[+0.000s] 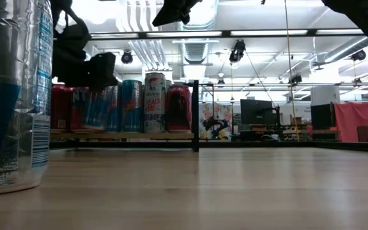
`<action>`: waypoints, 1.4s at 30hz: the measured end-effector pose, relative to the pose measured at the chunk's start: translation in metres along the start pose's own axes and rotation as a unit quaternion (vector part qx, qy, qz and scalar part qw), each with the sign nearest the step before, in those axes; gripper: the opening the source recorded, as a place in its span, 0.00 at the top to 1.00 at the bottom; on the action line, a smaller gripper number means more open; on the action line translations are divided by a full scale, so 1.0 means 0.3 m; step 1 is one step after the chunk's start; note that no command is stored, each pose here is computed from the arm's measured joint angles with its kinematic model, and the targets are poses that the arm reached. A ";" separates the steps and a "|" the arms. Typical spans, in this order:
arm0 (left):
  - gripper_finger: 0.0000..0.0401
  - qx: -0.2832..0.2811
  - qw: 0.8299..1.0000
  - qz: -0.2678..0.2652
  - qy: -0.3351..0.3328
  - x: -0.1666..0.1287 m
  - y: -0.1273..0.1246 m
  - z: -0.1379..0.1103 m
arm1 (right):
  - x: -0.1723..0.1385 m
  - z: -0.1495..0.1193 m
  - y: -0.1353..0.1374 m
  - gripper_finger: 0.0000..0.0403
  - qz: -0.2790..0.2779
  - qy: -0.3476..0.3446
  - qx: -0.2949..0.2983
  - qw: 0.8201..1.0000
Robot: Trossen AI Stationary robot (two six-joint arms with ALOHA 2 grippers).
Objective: Place canned beverage on shelf
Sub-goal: Put the blue soda can on the shelf aligned with the other blue soda can
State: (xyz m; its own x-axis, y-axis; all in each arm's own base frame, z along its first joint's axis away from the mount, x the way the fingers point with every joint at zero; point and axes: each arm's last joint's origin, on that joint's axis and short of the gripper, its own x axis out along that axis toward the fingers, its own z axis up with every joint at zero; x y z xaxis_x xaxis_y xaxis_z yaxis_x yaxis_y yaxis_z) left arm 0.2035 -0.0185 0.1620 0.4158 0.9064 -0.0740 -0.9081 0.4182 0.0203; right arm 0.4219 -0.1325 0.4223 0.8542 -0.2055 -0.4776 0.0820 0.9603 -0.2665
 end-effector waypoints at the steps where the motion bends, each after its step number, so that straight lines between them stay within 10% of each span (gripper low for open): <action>1: 0.46 -0.001 1.000 -0.001 0.002 0.007 0.000 -0.001 | 0.000 0.000 0.000 0.98 0.000 0.000 0.000 1.000; 42: 0.46 -0.064 0.997 0.045 -0.007 0.110 0.030 0.031 | 0.003 -0.002 0.000 0.98 0.000 0.001 -0.009 1.000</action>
State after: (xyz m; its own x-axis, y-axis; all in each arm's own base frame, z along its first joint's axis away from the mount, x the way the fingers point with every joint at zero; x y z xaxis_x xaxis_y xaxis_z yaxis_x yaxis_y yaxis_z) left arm 0.2096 0.0157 0.1690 0.3324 0.9409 -0.0645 -0.9402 0.3252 -0.1010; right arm 0.4224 -0.1327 0.4213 0.8530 -0.2059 -0.4797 0.0724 0.9567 -0.2819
